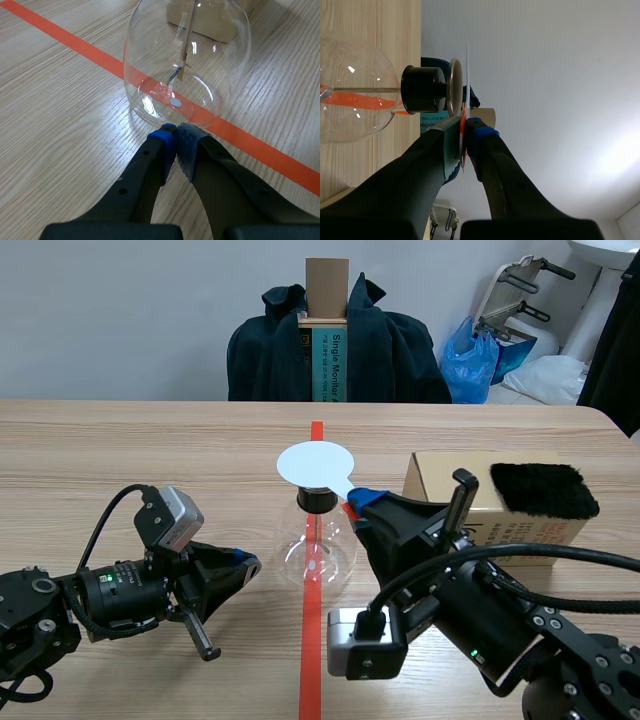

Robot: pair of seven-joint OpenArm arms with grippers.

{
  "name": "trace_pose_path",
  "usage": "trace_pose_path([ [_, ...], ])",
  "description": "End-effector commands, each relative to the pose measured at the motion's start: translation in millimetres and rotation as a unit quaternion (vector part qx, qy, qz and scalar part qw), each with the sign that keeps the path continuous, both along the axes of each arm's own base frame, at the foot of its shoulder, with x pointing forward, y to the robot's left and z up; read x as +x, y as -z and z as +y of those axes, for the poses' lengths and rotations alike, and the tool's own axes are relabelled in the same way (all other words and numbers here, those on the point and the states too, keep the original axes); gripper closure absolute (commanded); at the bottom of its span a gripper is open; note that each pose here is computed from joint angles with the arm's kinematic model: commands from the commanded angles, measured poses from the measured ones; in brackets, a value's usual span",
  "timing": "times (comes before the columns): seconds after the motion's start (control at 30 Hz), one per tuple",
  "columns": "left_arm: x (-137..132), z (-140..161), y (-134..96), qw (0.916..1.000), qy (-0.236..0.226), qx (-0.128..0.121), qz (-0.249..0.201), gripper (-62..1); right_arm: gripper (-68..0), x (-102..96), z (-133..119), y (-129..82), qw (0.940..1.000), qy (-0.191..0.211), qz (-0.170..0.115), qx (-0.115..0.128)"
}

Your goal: Do the electroscope experiment.

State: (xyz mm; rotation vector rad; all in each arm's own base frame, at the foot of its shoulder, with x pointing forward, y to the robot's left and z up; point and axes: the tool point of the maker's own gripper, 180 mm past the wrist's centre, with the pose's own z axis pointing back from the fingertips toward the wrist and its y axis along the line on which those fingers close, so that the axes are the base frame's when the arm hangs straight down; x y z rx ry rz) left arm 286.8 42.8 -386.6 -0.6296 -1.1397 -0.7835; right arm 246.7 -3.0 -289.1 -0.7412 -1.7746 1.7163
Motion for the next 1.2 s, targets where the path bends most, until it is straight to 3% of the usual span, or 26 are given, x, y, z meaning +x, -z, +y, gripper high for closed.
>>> trace_pose_path([
  [0.0,8,-3,-13,0.9997,0.001,-0.014,-0.02,-2.8,-0.7,5.5,-3,-11,0.9998,0.001,-0.019,0.001],
  [0.27,8,-3,-13,0.9997,0.0,-0.014,-0.02,-2.8,-0.7,9.4,-8,-11,0.9997,0.016,-0.019,0.002],
  [0.47,8,-3,-13,0.9997,0.0,-0.014,-0.02,-2.8,-0.7,21.8,-23,-11,0.9974,0.07,-0.018,0.003],
  [0.8,8,-3,-13,0.9997,0.0,-0.014,-0.02,-2.8,-0.7,38.4,-51,-11,0.9869,0.16,-0.015,0.006],
  [1.17,8,-3,-13,0.9997,0.0,-0.014,-0.02,-2.8,-0.7,38.3,-53,-10,0.987,0.16,-0.016,0.001],
])
